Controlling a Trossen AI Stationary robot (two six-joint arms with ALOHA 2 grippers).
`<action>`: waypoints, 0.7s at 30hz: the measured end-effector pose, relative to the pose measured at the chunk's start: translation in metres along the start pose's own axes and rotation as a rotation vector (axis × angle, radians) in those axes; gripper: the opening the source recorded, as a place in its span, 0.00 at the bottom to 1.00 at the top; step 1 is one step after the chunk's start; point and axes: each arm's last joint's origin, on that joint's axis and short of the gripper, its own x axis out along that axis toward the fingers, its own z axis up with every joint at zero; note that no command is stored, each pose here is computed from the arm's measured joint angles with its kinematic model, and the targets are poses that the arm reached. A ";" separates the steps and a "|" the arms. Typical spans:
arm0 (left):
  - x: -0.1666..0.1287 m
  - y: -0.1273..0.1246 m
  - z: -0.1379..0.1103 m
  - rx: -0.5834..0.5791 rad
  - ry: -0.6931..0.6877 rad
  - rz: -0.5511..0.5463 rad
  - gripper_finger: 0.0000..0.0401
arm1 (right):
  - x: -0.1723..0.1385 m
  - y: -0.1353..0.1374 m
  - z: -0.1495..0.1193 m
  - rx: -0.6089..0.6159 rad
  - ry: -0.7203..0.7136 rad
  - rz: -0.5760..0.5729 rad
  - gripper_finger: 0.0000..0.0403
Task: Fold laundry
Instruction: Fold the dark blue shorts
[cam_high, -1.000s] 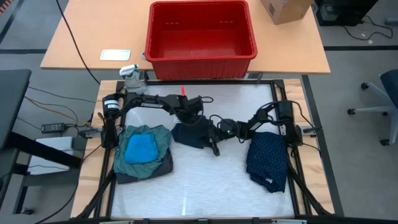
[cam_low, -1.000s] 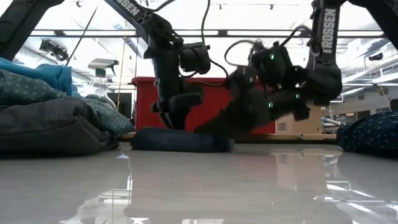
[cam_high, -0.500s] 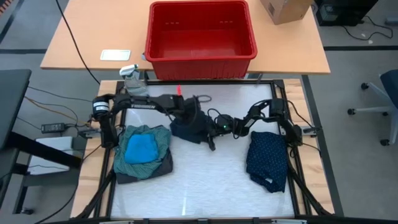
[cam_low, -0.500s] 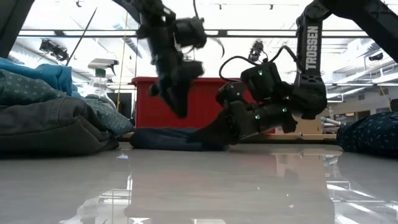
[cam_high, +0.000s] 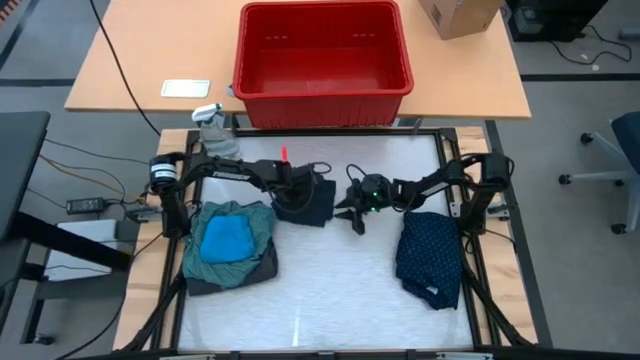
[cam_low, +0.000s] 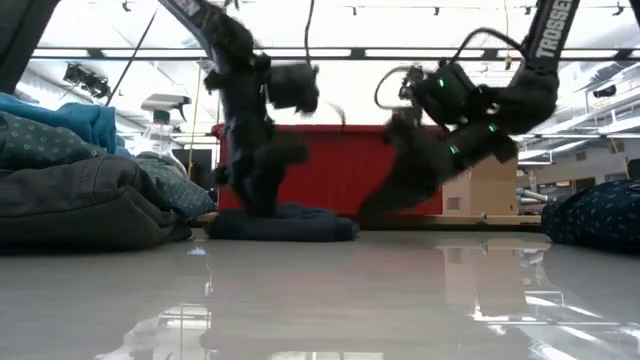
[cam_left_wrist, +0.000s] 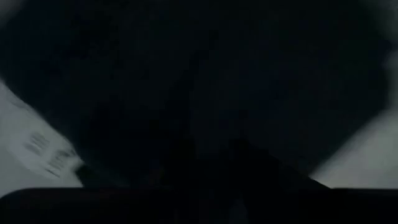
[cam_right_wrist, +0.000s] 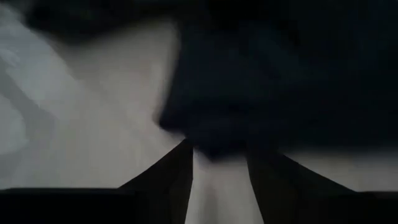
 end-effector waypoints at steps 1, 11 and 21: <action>-0.009 -0.004 0.006 0.007 -0.032 -0.018 0.29 | -0.002 0.000 -0.007 0.008 0.031 -0.018 0.39; -0.097 -0.021 0.051 -0.035 -0.117 -0.142 0.32 | -0.019 -0.007 -0.013 0.808 0.094 -0.041 0.39; -0.028 0.041 0.030 -0.239 0.008 -0.278 0.63 | -0.030 -0.003 0.006 0.937 0.057 -0.012 0.39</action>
